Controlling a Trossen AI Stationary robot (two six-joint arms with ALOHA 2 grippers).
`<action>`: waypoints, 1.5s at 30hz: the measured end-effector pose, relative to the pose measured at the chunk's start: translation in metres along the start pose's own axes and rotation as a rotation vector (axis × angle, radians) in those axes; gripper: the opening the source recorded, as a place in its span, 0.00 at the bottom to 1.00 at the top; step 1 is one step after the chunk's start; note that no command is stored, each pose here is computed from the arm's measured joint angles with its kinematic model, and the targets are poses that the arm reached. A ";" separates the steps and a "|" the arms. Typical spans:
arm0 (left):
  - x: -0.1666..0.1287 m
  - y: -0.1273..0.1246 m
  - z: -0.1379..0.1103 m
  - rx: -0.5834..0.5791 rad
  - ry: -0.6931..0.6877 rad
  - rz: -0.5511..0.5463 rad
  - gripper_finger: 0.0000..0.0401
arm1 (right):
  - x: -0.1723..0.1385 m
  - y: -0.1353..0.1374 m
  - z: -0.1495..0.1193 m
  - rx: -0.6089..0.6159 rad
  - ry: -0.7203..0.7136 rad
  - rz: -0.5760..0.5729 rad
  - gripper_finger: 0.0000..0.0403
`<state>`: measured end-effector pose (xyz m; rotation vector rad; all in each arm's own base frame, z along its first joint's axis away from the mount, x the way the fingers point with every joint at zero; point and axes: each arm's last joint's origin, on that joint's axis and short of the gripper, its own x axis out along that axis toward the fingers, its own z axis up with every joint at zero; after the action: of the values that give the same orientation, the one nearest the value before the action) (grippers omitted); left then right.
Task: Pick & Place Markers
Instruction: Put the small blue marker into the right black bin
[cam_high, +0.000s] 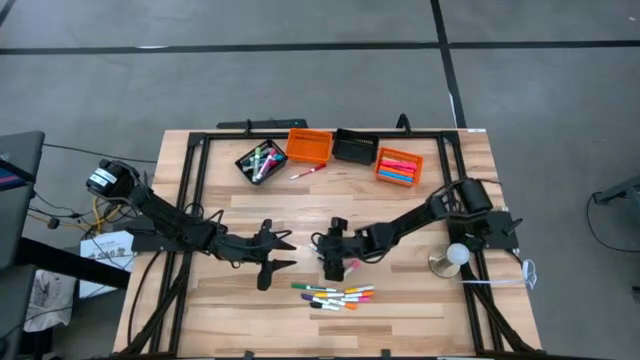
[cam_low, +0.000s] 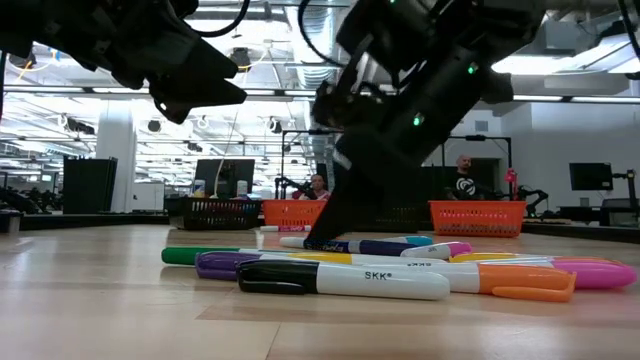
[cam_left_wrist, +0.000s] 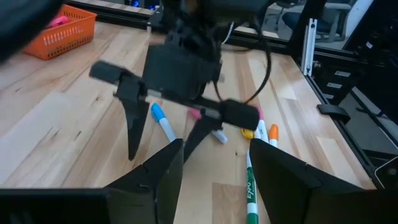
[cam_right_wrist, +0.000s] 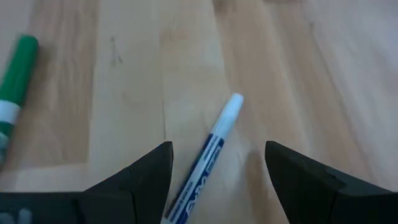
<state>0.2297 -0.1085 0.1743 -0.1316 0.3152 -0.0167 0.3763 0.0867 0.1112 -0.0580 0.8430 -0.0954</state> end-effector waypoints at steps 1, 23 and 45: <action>0.000 0.000 0.000 0.000 0.000 0.000 0.46 | 0.003 0.001 -0.001 -0.002 0.009 -0.002 0.61; 0.000 0.000 0.000 0.000 0.000 0.000 0.46 | 0.017 -0.005 -0.004 0.071 0.036 0.015 0.21; -0.005 0.013 0.016 0.052 -0.070 0.097 0.46 | -0.061 -0.043 0.055 0.067 -0.202 0.004 0.03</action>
<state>0.2302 -0.0934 0.1889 -0.0651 0.2507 0.0752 0.3741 0.0515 0.1964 -0.0029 0.6377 -0.1122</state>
